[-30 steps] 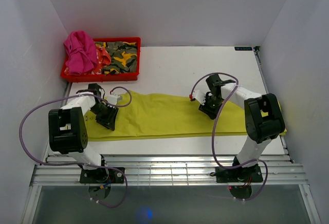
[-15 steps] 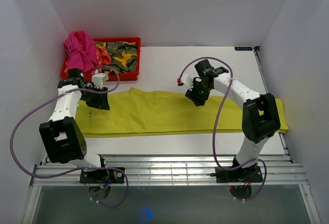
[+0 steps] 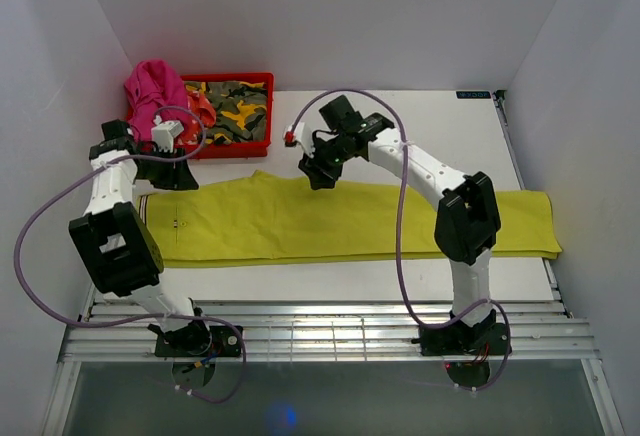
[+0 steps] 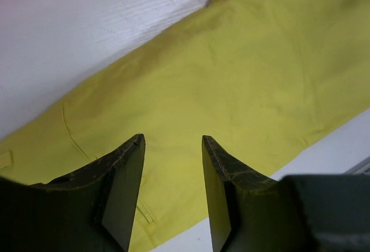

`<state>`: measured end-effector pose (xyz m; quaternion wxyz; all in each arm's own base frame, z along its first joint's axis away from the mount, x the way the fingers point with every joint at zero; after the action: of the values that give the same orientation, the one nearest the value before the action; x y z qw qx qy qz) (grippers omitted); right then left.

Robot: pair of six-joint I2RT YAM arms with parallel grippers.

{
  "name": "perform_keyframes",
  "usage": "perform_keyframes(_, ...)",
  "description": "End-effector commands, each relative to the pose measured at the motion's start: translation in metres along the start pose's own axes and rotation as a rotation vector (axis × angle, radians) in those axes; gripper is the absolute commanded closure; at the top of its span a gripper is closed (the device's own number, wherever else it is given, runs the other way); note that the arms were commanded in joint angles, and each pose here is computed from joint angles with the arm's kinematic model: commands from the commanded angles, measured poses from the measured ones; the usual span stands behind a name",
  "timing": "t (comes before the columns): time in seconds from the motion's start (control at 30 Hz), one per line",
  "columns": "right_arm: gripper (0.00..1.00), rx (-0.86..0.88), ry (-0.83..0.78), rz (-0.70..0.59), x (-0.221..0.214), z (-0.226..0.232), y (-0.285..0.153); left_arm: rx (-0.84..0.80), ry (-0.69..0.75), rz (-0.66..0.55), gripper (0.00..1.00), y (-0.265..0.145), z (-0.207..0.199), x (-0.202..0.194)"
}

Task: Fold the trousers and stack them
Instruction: Fold the trousers

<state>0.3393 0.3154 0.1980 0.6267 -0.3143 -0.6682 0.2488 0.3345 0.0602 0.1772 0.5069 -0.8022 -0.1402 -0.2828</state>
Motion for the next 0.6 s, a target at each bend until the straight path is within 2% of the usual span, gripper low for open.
perform_keyframes(0.0,0.48,0.119,-0.064,-0.013,0.023,0.052,0.027,-0.129,-0.084,-0.052,0.45,-0.027,-0.005,-0.013)
perform_keyframes(0.03,0.49,0.122,-0.120,-0.032,0.037,0.070,0.037,-0.123,-0.130,-0.055,0.45,-0.036,0.003,-0.022)
perform_keyframes(0.07,0.50,0.118,-0.148,-0.019,0.038,0.079,0.044,-0.121,-0.136,-0.050,0.45,-0.042,0.008,-0.029)
perform_keyframes(0.13,0.51,0.122,-0.202,0.030,0.036,0.105,0.066,-0.123,-0.239,-0.026,0.45,-0.059,0.018,-0.055)
perform_keyframes(0.2,0.51,0.122,-0.216,0.036,0.040,0.117,0.079,-0.120,-0.274,0.004,0.43,-0.070,0.022,-0.077)
perform_keyframes(0.33,0.49,0.149,-0.259,0.048,0.048,0.149,0.108,-0.044,-0.366,-0.016,0.42,-0.100,0.042,-0.113)
perform_keyframes(0.57,0.48,0.096,-0.277,0.047,0.057,0.155,0.152,0.018,-0.361,-0.004,0.39,-0.113,0.044,-0.136)
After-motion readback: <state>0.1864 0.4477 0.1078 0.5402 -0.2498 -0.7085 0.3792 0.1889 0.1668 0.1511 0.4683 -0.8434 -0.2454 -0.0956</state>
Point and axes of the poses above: each gripper's point midway between its finger pads, its own y axis out along the fingers, its own z axis along the line the jaws close on, x = y × z, the point moved 5 cm from there along -y, back along the fingers, and after that the axes turned 5 degrees about -y, right-handed, at the moved point
